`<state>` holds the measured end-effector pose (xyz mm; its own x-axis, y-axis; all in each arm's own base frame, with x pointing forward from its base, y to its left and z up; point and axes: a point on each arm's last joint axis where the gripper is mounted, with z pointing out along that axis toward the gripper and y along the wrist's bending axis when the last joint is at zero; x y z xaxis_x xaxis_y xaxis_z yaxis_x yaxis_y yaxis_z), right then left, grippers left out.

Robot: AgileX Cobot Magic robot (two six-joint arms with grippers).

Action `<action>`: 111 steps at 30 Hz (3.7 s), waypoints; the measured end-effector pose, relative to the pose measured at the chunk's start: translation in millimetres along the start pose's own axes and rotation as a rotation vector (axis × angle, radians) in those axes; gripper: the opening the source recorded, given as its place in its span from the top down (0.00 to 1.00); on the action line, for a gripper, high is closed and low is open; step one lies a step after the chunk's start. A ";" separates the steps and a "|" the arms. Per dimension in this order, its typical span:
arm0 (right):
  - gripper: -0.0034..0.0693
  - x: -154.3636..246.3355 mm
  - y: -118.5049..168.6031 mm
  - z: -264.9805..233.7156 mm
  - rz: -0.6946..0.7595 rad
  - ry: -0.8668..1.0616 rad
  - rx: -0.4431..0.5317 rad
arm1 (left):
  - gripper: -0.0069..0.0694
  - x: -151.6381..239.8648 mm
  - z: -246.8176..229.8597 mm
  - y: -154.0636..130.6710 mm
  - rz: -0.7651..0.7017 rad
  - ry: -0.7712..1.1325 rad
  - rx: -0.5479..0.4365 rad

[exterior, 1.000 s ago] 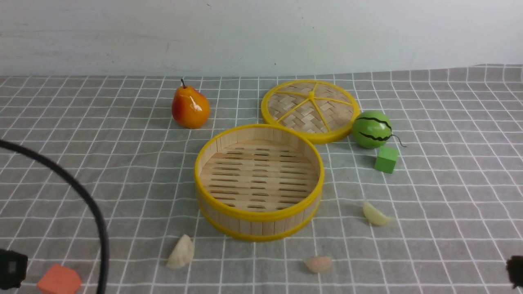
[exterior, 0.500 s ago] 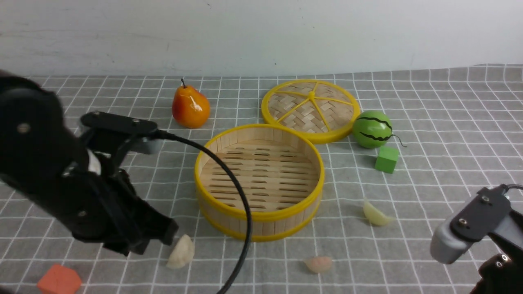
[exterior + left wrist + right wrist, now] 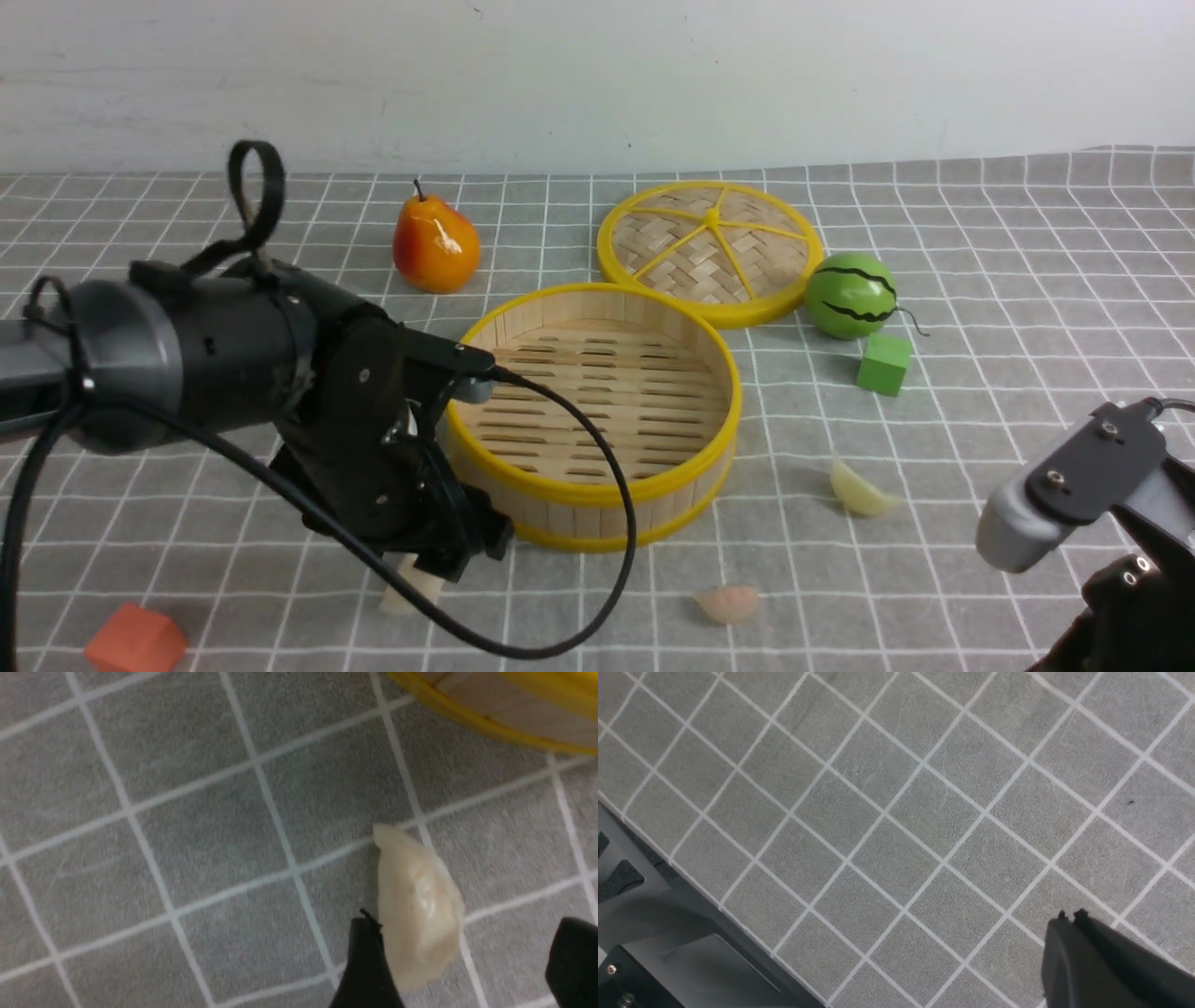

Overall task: Put the dumplings into the steamer on the table with the grey tablecloth.
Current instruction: 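Reach for and grasp a dumpling on the table with the left gripper, then place the dumpling into the bamboo steamer basket with the left gripper, then reach for and grasp a dumpling lying on the table beside the steamer, then place the dumpling in the bamboo steamer basket with the right gripper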

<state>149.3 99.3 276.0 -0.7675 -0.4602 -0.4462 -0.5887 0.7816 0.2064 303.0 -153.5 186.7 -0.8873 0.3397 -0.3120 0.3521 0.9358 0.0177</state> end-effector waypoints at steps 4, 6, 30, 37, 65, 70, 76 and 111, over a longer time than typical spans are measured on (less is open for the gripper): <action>0.96 -0.1 0.0 0.2 0.001 0.000 -0.001 | 0.34 0.7 13.8 -0.6 -0.011 0.025 -0.004; 0.96 -0.1 0.0 0.2 0.006 0.000 -0.001 | 0.46 3.0 20.2 -0.6 -0.032 0.056 -0.010; 0.93 -7.7 0.0 -0.4 0.029 -0.082 -0.001 | 0.60 -131.2 -55.4 -16.1 -0.150 -0.147 0.074; 0.92 -7.3 0.0 -0.4 0.028 -0.077 -0.001 | 0.60 -150.6 9.3 -19.9 -0.181 -0.071 0.039; 0.25 -121.4 -9.0 128.7 -0.413 0.142 0.027 | 0.66 -84.4 -246.0 -0.1 -0.156 -0.383 0.116; 0.23 -119.0 -19.3 162.8 -0.419 0.175 0.048 | 0.87 -30.6 -244.6 5.7 -0.153 -0.299 0.104; 0.33 -119.0 -26.1 186.1 -0.422 0.158 0.071 | 0.93 39.0 -231.4 9.7 -0.158 -0.194 0.119; 0.69 -261.3 -34.7 215.1 0.085 -0.144 0.169 | 0.93 100.6 -244.1 15.8 -0.190 -0.235 0.149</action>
<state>424.9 283.0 198.2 -0.7612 -0.3342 -0.5558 -0.4635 0.8798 0.1056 146.6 -81.5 387.5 -0.8545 0.1139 -0.5068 0.2425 0.9503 -0.1953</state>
